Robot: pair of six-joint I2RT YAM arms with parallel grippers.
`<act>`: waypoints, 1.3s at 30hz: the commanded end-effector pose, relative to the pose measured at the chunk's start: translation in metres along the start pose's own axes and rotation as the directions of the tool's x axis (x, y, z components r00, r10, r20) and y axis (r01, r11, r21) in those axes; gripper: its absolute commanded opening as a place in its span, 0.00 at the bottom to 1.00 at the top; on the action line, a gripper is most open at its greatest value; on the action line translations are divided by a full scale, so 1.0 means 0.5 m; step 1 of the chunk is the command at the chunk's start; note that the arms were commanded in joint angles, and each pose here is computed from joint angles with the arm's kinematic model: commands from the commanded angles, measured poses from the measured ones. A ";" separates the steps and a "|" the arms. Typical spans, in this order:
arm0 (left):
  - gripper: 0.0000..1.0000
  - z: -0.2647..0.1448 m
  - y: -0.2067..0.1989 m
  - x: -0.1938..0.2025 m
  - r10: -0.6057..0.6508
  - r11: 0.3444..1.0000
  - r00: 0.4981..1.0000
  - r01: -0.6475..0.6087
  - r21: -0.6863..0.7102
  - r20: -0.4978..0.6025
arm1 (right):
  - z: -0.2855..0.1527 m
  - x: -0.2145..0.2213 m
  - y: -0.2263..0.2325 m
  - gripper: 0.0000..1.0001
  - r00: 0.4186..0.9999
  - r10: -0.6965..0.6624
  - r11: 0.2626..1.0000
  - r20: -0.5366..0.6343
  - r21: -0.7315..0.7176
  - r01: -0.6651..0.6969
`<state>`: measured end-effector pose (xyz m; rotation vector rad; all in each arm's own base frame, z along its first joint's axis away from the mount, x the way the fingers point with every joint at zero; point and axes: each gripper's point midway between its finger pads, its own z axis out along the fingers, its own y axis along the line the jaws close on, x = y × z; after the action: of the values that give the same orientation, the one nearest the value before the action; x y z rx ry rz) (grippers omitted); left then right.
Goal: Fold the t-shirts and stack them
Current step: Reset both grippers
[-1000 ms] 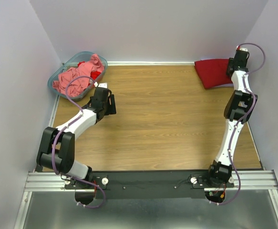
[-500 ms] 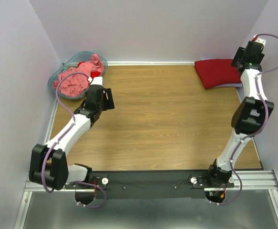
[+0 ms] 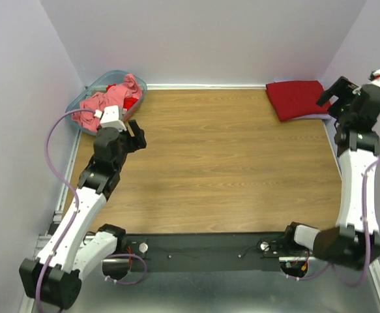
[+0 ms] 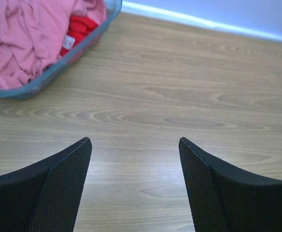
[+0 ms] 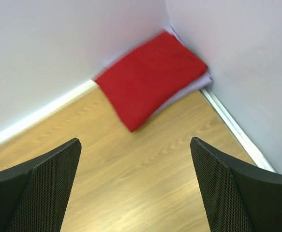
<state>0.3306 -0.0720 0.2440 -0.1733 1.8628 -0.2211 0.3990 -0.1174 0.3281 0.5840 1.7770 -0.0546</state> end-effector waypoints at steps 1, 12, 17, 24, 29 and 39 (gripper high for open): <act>0.81 -0.065 0.021 -0.048 -0.043 0.998 0.996 0.046 -0.036 0.083 | -0.151 -0.034 0.028 1.00 0.991 0.087 0.992 0.100 -0.104 -0.076; 0.84 -0.227 0.088 -0.154 -0.158 0.970 0.936 0.207 -0.130 0.315 | -0.340 0.042 0.073 1.00 0.971 0.050 0.970 0.235 -0.243 0.009; 0.84 -0.237 0.126 -0.119 -0.164 0.955 0.918 0.239 -0.175 0.361 | -0.333 0.095 0.053 1.00 0.974 0.023 0.976 0.226 -0.216 0.027; 0.85 -0.234 0.147 -0.082 -0.204 0.941 0.884 0.295 -0.164 0.420 | -0.334 0.119 0.063 1.00 0.972 0.017 0.967 0.236 -0.250 0.044; 0.85 -0.240 0.157 -0.084 -0.213 0.933 0.866 0.318 -0.171 0.452 | -0.347 0.122 0.058 1.00 0.964 0.014 0.965 0.267 -0.257 0.057; 0.85 -0.223 0.153 -0.075 -0.206 0.936 0.881 0.305 -0.178 0.427 | -0.352 0.141 0.056 1.00 0.961 0.024 0.959 0.276 -0.278 0.056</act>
<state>0.2324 0.0120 0.2911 -0.5535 1.4701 -0.1451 0.2426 -0.0068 0.3212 0.3352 1.5087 0.1172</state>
